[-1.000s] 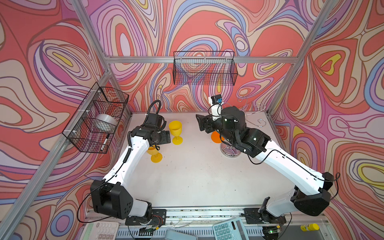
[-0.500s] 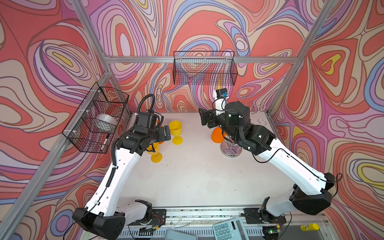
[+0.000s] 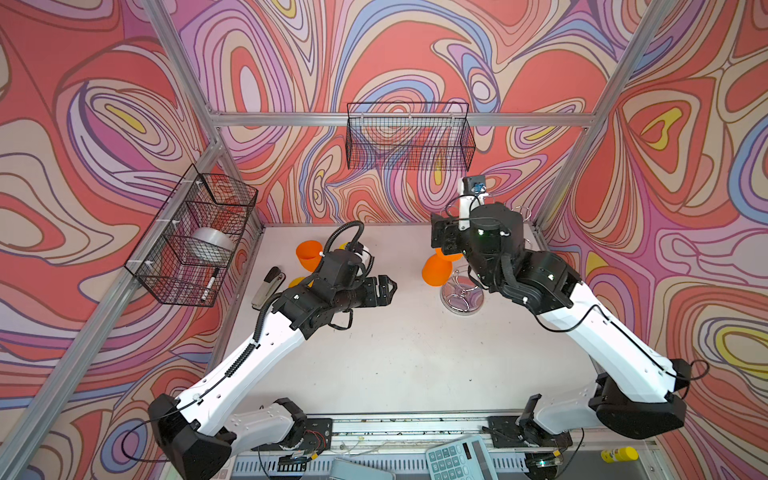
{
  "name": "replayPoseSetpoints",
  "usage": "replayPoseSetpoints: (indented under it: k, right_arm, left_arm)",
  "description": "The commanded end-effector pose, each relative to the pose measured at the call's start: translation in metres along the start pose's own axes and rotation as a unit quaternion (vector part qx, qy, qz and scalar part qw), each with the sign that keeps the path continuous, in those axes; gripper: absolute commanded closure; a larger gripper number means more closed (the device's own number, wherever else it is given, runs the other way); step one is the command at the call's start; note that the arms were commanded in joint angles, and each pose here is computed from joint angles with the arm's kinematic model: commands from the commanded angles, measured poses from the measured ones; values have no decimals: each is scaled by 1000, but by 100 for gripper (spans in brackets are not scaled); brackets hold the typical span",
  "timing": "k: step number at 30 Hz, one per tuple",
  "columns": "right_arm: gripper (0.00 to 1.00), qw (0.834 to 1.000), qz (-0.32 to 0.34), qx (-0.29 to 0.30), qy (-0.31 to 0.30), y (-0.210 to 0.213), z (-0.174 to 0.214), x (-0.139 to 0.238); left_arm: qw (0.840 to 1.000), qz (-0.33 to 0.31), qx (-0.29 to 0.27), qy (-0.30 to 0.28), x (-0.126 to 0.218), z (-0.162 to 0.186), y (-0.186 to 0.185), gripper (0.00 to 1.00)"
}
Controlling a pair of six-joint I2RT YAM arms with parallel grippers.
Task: Take the wine glass off the wine glass rack
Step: 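Open the left gripper and lift it away from the yellow glass, then move the left gripper toward the rack while the right arm swings to its far side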
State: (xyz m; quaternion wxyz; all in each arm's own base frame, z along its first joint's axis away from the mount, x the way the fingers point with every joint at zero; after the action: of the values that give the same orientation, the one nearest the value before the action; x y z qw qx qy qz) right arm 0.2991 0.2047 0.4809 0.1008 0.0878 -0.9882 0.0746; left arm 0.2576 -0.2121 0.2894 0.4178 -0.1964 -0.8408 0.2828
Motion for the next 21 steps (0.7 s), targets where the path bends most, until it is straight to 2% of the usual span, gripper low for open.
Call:
replayPoseSetpoints:
  k: [1, 4, 7, 12, 21]
  right_arm:
    - [7, 999, -22, -23, 25, -9, 12, -3]
    - [7, 995, -63, -59, 50, -11, 22, -16]
    - [8, 990, -84, -84, 72, -15, 30, -27]
    - [8, 987, -100, -102, 80, -22, 29, -31]
    - [8, 984, -114, -112, 73, -31, 22, -33]
  left_arm:
    - [991, 111, 76, -3, 1, 0, -28, 10]
    - [977, 166, 133, 11, -11, 9, -30, 10]
    - [963, 189, 189, 21, -25, 19, -24, 11]
    - [960, 184, 213, 6, -28, 29, -25, 11]
    - [926, 216, 307, -35, -47, 42, -1, 10]
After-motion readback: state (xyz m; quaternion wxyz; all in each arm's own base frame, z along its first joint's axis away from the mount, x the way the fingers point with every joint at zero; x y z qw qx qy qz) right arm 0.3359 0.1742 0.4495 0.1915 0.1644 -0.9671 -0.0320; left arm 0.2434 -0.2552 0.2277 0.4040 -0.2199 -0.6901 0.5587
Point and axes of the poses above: each gripper's point midway between its finger pads, its own x axis back along the fingers, its own y axis along the line the jaws close on, z = x × y, the point moved 3 cm from there along x, back along the fingers, and after that the axes turned 9 degrees about x, right-handed, at the moved point
